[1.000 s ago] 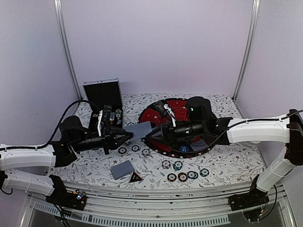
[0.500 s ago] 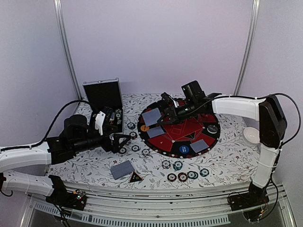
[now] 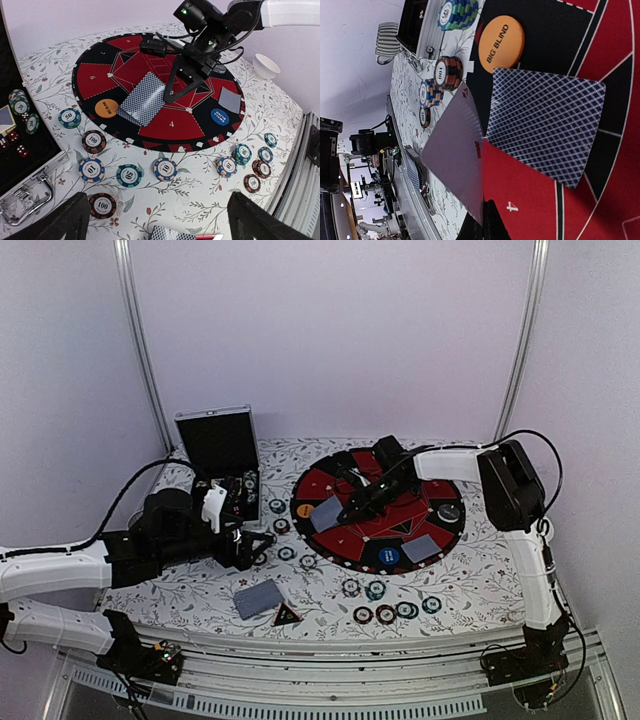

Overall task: Distribute texas hold em gaming equipment
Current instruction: Distribute the poker card in the big blind area.

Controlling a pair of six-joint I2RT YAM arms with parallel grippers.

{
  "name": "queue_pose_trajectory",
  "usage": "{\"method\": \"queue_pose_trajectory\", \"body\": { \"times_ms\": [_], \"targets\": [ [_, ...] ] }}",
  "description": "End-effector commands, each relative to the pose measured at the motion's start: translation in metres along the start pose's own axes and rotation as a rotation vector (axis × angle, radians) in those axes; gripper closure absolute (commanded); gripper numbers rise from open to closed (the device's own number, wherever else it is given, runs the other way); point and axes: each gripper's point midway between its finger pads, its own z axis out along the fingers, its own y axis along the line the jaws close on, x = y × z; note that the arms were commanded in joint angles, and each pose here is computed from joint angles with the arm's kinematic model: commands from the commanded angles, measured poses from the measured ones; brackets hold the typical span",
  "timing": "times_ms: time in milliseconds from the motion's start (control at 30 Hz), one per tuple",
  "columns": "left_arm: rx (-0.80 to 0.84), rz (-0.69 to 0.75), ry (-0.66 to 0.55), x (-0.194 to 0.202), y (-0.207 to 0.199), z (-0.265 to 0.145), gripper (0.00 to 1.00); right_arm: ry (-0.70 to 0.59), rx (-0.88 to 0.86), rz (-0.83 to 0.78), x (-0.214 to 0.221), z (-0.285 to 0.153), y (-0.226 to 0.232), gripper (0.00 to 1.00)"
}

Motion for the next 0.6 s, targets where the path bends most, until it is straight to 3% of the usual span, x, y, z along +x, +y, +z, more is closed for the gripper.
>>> {"method": "queue_pose_trajectory", "body": {
  "times_ms": [0,300,467,567],
  "targets": [
    [-0.03,0.015,0.016,0.008,0.008,0.002,0.02,0.048,-0.078,0.023,-0.001,0.012,-0.008,0.98],
    [-0.015,0.022,0.024,0.01,0.006,0.003,0.02,0.034,-0.053,0.058,-0.01,0.015,-0.027,0.95],
    [-0.011,0.02,0.041,0.015,0.006,0.003,0.03,0.006,0.031,0.057,-0.016,0.006,-0.03,0.64],
    [-0.043,-0.026,0.077,0.027,0.012,0.003,0.03,-0.025,0.092,0.04,-0.023,-0.006,-0.026,0.55]
  ]
}}
